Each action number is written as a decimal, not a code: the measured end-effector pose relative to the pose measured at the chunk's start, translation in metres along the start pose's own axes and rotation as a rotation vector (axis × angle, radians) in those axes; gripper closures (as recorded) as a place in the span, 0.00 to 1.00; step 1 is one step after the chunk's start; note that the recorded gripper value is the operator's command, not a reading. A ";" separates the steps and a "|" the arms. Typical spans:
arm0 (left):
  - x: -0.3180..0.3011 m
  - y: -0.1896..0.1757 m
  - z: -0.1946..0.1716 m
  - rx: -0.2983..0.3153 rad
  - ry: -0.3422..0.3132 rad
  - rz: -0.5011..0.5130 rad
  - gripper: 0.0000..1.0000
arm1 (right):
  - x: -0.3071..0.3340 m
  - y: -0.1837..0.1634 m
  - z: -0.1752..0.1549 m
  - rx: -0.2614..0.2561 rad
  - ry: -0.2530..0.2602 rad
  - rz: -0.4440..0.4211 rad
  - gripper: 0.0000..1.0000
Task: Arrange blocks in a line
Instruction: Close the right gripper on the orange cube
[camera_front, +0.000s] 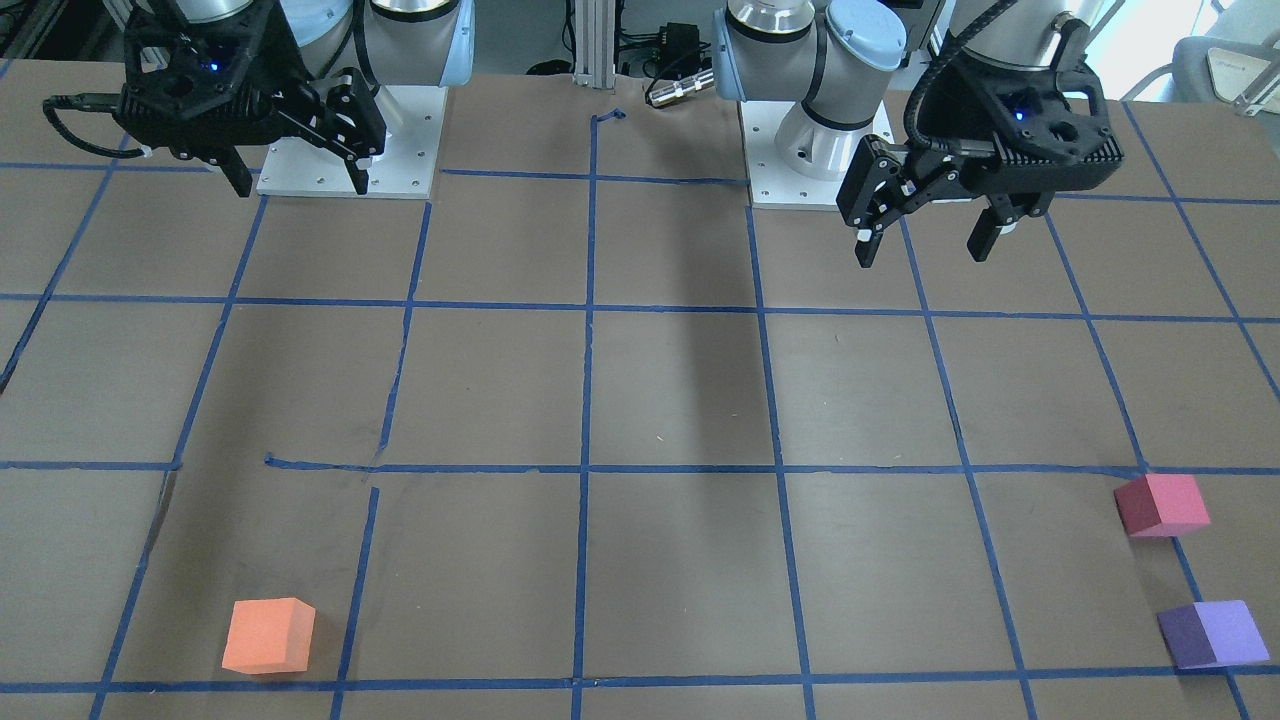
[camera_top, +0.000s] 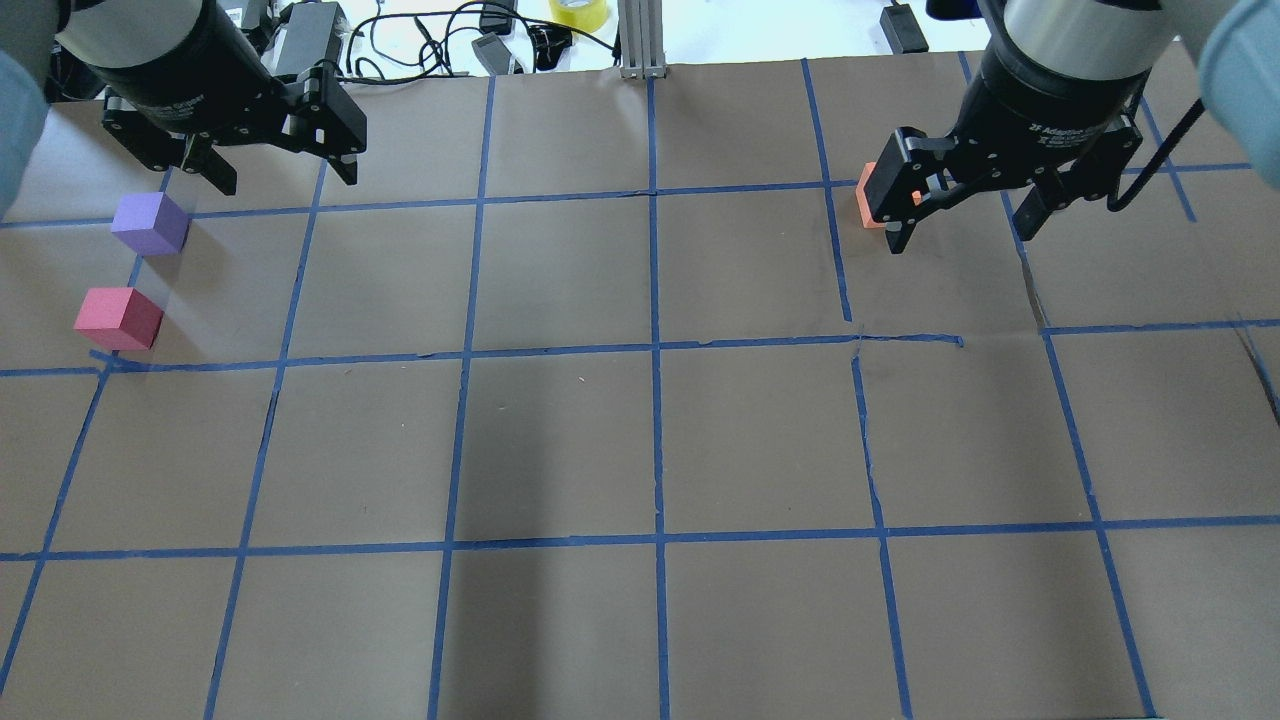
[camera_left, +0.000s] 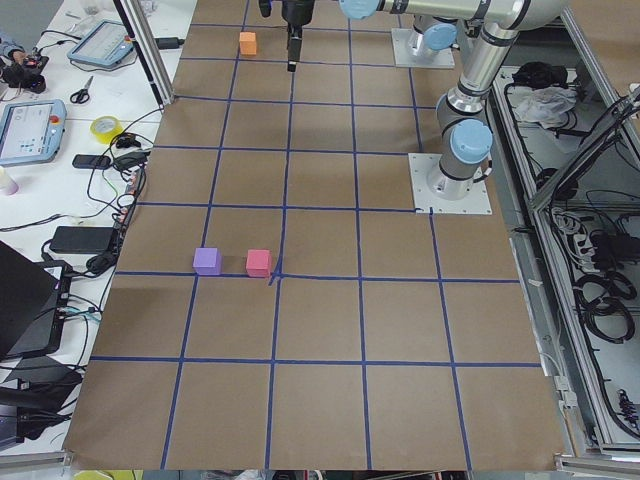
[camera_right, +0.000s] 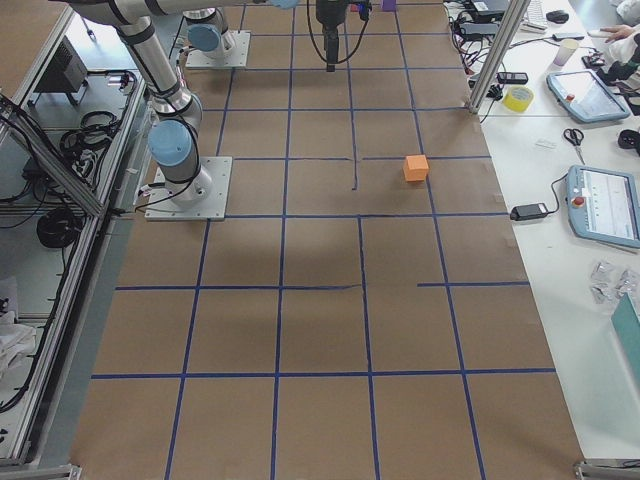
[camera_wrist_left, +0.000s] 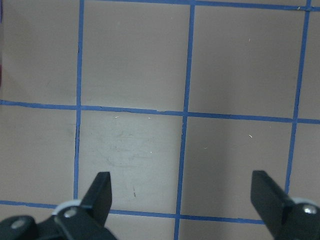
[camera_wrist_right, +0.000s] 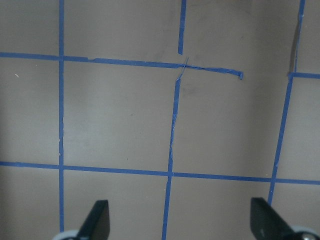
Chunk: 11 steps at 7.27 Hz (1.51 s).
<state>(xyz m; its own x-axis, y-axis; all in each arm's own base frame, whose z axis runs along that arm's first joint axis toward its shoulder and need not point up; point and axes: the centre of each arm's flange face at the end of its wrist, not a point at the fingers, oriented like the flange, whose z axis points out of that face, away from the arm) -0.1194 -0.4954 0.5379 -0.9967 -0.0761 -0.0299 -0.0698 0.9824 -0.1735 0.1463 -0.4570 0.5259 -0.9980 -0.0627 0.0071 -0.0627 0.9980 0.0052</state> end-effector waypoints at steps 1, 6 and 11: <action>0.000 0.001 -0.001 0.001 0.000 0.001 0.00 | 0.004 -0.011 0.008 0.003 0.007 0.006 0.00; 0.002 0.001 0.004 -0.013 0.000 0.003 0.00 | 0.038 -0.089 0.066 0.062 0.011 0.048 0.00; 0.003 0.001 0.005 -0.016 -0.001 0.007 0.00 | 0.063 -0.191 0.180 0.194 0.025 0.010 0.00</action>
<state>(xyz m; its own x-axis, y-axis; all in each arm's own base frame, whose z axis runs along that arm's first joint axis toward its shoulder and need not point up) -0.1223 -0.4955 0.5331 -0.9971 -0.0698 -0.0318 -0.0640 0.9854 -0.1579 0.0937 -0.6505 0.3449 -0.9983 -0.0505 0.0307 -0.0553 0.9807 -0.1876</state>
